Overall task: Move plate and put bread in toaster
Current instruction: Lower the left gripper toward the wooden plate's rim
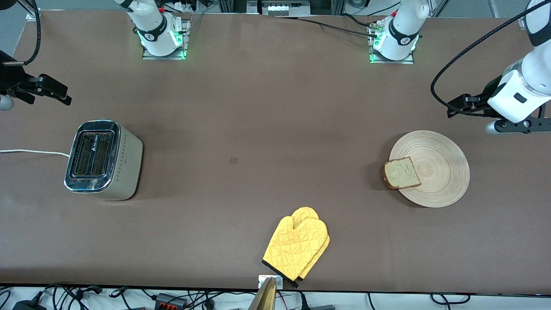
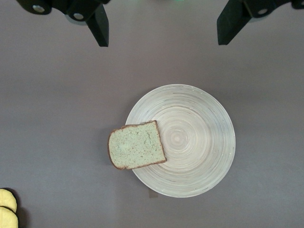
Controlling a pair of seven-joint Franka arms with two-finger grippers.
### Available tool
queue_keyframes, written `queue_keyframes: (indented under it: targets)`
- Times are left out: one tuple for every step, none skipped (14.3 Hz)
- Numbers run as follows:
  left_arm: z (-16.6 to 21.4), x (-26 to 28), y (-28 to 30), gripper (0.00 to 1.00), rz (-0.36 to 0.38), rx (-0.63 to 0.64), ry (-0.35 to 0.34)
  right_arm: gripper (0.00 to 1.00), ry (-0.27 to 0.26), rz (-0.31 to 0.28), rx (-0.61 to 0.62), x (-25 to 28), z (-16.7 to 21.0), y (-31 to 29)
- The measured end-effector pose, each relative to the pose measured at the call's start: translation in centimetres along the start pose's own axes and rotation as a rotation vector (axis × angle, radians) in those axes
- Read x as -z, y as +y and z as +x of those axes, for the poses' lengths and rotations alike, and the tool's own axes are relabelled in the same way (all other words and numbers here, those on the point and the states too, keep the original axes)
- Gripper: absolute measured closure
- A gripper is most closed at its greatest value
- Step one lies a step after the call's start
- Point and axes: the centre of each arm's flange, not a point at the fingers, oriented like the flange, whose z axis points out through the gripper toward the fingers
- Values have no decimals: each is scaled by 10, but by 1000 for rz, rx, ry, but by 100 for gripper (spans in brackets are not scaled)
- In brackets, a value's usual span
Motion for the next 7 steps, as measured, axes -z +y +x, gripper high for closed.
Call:
queue_keyframes:
  targets:
    - [-2,1,4,0,2,-6,-7,0,0,0,0,0,0,0]
    - [-5,0,8,0,4,-12,-23,0,0,0,0,0,0,0]
    - [-6,1,10,0,4,-13,-28,0,1,0,0,0,0,0]
    - [-6,1,11,0,-2,-11,-29,0,1,0,0,0,0,0]
    - [-7,0,11,0,-20,-5,-34,0,1,0,0,0,0,0]
    - [-6,-1,9,0,-35,3,-41,0,1,0,0,0,0,0]
    - [-5,-3,6,0,-39,8,-47,0,1,0,-1,0,0,0]
